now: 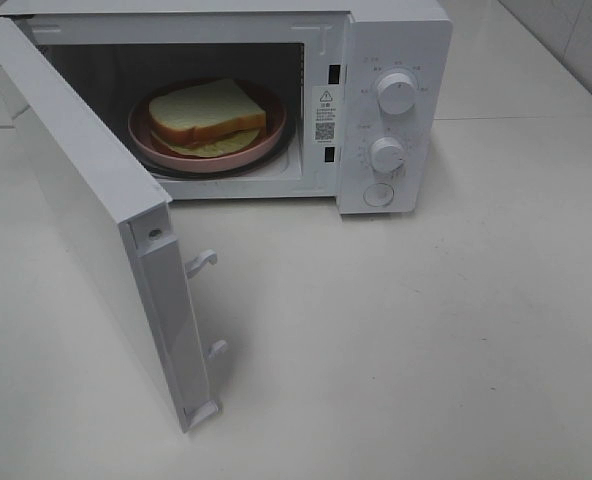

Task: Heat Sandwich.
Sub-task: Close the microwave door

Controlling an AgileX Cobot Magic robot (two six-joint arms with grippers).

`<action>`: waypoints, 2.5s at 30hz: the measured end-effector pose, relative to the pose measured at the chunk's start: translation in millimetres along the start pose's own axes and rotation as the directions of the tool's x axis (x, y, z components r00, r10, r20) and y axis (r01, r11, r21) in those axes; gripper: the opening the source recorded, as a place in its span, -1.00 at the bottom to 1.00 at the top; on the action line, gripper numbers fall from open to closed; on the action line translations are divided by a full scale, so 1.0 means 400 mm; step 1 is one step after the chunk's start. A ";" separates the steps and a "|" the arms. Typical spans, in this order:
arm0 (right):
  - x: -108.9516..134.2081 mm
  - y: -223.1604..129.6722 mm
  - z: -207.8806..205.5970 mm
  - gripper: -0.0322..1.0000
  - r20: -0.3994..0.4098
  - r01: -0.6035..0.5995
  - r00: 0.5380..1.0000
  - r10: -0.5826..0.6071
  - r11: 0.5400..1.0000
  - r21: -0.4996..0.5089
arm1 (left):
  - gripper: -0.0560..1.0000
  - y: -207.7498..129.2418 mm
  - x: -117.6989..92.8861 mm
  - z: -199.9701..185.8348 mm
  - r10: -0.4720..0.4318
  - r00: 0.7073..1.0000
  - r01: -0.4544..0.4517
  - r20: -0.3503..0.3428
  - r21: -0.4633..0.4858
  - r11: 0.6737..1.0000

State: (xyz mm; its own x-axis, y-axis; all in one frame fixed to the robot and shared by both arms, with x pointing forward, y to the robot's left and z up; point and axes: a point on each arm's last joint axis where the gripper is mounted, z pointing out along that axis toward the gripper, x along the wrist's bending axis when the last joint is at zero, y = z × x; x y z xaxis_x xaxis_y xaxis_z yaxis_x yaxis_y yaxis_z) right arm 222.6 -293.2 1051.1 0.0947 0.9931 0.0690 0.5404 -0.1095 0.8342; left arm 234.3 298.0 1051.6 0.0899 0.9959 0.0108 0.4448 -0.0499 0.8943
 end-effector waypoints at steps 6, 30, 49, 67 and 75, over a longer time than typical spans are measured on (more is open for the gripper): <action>-0.001 -0.001 0.020 0.18 -0.001 0.013 1.000 -0.013 1.000 -0.022 | 0.60 0.000 0.000 0.000 0.000 1.000 0.000 0.000 0.000 1.000; -0.002 0.001 0.020 0.18 -0.047 0.040 0.998 -0.041 0.999 -0.029 | 0.60 0.000 0.000 0.000 0.000 1.000 0.000 0.000 0.000 1.000; -0.002 0.001 0.020 0.18 -0.047 0.040 0.998 -0.041 0.999 -0.030 | 0.60 0.000 0.000 0.000 0.000 1.000 0.000 0.000 0.000 1.000; -0.002 0.001 0.020 0.18 -0.047 0.040 0.998 -0.041 0.999 -0.030 | 0.60 0.000 0.000 0.000 0.000 1.000 0.000 0.000 0.000 1.000; -0.002 0.001 0.020 0.18 -0.047 0.040 0.998 -0.041 0.999 -0.030 | 0.60 0.000 0.000 0.000 0.000 1.000 0.000 0.000 0.000 1.000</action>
State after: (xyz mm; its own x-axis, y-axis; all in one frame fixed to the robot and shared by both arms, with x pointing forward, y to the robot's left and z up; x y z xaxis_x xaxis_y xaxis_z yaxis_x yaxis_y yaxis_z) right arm 229.4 -294.4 1047.1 0.0327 0.9976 0.0603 0.5181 -0.0685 0.8526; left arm 234.3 298.0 1051.6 0.0899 0.9959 0.0108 0.4448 -0.0499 0.8943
